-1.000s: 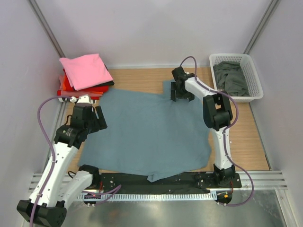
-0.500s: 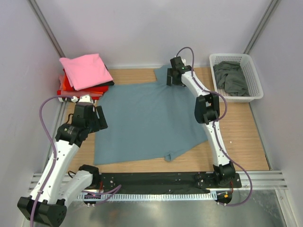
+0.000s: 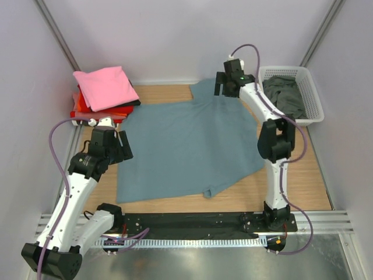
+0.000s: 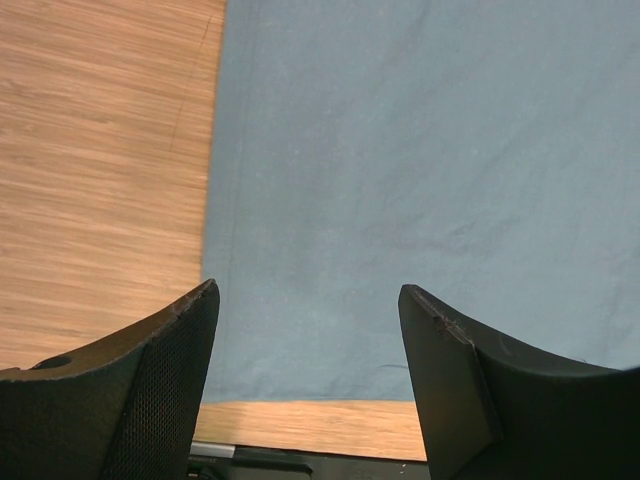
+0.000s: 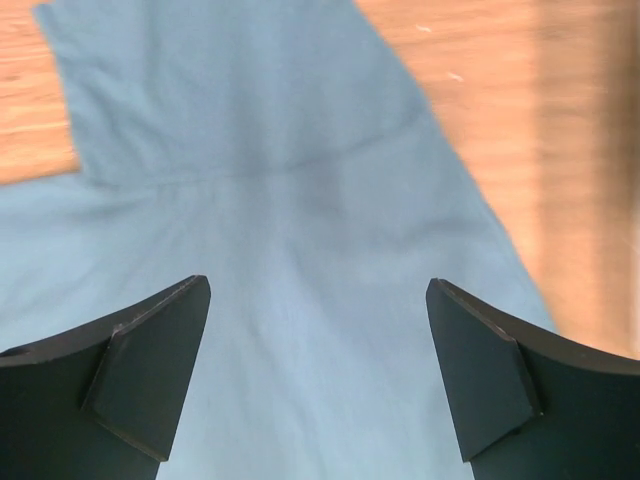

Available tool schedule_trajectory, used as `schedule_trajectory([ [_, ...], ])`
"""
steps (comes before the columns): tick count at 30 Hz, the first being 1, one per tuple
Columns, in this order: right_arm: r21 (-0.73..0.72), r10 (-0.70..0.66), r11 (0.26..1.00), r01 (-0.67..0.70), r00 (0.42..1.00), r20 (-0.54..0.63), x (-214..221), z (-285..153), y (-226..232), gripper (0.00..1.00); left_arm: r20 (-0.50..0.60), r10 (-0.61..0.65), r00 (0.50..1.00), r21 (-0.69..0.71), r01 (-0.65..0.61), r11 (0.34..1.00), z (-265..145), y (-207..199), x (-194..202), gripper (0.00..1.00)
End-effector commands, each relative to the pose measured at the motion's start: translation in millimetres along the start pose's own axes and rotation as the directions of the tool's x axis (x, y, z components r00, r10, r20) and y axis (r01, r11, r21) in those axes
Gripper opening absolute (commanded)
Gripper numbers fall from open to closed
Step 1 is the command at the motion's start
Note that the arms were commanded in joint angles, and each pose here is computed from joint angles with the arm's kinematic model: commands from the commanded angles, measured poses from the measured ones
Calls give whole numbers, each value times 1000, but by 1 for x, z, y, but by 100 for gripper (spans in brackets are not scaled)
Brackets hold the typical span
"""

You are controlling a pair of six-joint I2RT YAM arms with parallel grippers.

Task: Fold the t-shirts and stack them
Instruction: Flatten the tshirt out

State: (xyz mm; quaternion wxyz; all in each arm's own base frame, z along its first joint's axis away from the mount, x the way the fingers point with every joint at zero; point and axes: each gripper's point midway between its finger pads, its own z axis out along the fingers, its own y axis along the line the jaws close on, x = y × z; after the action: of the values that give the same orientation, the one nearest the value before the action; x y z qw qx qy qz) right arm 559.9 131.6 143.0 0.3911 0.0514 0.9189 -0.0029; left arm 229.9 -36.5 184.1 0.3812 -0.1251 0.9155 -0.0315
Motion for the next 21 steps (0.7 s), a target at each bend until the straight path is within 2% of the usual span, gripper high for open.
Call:
schedule_trajectory([
  [1,6,118,993,-120,986,117,-29,-90,-25,95,55,-19,998,50,17,999,-6,-8,-11,73],
  [2,6,143,990,-144,985,100,-16,-100,-30,94,57,-21,998,52,18,998,-7,-9,-12,73],
  [3,16,161,987,-162,986,50,17,-114,-40,93,59,-19,998,56,16,998,-7,-9,-12,73],
  [5,-48,244,968,-244,970,-24,55,-131,-34,88,61,-18,998,64,15,998,-8,-10,-12,73],
  [6,-24,248,967,-253,960,-129,112,-126,-42,86,57,-18,998,67,14,998,-8,-11,-12,73],
  [7,-85,286,952,-293,954,-86,112,-152,-40,83,57,-18,998,69,14,998,-8,-11,-11,73],
  [8,-69,319,939,-337,929,-187,164,-151,-41,81,56,-16,998,71,12,997,-8,-12,-11,73],
  [10,-148,337,919,-366,922,-189,187,-179,-30,74,58,-17,998,76,13,997,-8,-12,-11,73],
  [11,-150,329,917,-370,913,-241,219,-184,-26,72,62,-18,998,79,13,997,-9,-12,-12,73],
  [12,-155,345,906,-393,901,-262,230,-192,-20,67,66,-19,998,81,14,997,-10,-13,-12,73],
  [14,-204,274,916,-344,912,-305,265,-215,3,64,71,-20,997,82,15,997,-11,-12,-13,73],
  [17,-198,228,930,-309,909,-349,308,-236,12,63,74,-21,997,78,15,997,-11,-11,-13,73],
  [21,-157,258,931,-328,900,-352,334,-244,0,66,88,-27,996,75,20,997,-14,-10,-15,73],
])
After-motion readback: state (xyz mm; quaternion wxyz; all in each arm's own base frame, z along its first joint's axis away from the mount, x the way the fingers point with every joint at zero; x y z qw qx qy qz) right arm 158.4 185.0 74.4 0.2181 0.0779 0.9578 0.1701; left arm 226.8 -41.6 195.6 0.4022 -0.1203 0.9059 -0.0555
